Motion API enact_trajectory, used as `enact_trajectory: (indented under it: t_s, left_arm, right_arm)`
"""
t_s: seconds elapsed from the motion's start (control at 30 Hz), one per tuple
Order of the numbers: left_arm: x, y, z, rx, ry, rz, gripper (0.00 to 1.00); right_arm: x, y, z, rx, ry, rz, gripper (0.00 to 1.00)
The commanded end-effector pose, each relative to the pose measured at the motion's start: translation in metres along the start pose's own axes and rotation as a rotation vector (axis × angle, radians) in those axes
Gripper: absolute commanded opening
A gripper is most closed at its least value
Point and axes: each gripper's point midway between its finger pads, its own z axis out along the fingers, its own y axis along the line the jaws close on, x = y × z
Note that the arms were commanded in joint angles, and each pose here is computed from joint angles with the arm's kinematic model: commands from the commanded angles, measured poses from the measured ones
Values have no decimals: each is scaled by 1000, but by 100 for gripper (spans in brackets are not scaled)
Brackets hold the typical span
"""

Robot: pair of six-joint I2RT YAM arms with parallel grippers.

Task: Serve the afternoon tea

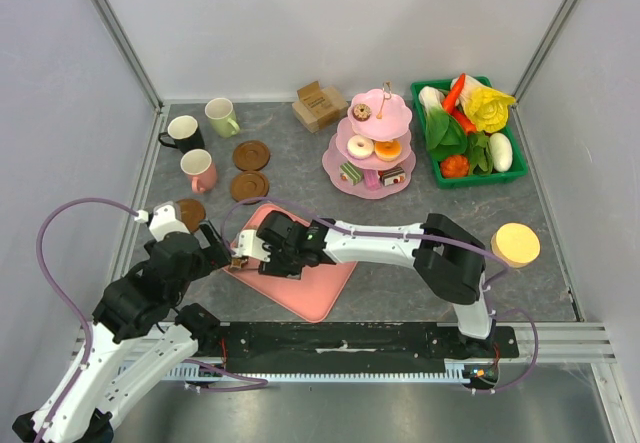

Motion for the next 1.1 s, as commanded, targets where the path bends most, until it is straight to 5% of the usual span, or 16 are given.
enact_trajectory:
  t_s: [0.0,0.53,1.07]
  left_arm:
    - [-13,-39,-5,146,-1,-92,99]
    - [-15,-40,-9,163,-11,-99,99]
    - [-17,-57,-19,286,-12,-94,99]
  right_arm:
    - [-50,-5,1,21,-129,-50,63]
    - [-55,-6,-4,16,-141,-49,54]
    - [-40,-42,-46,259,-145,55,51]
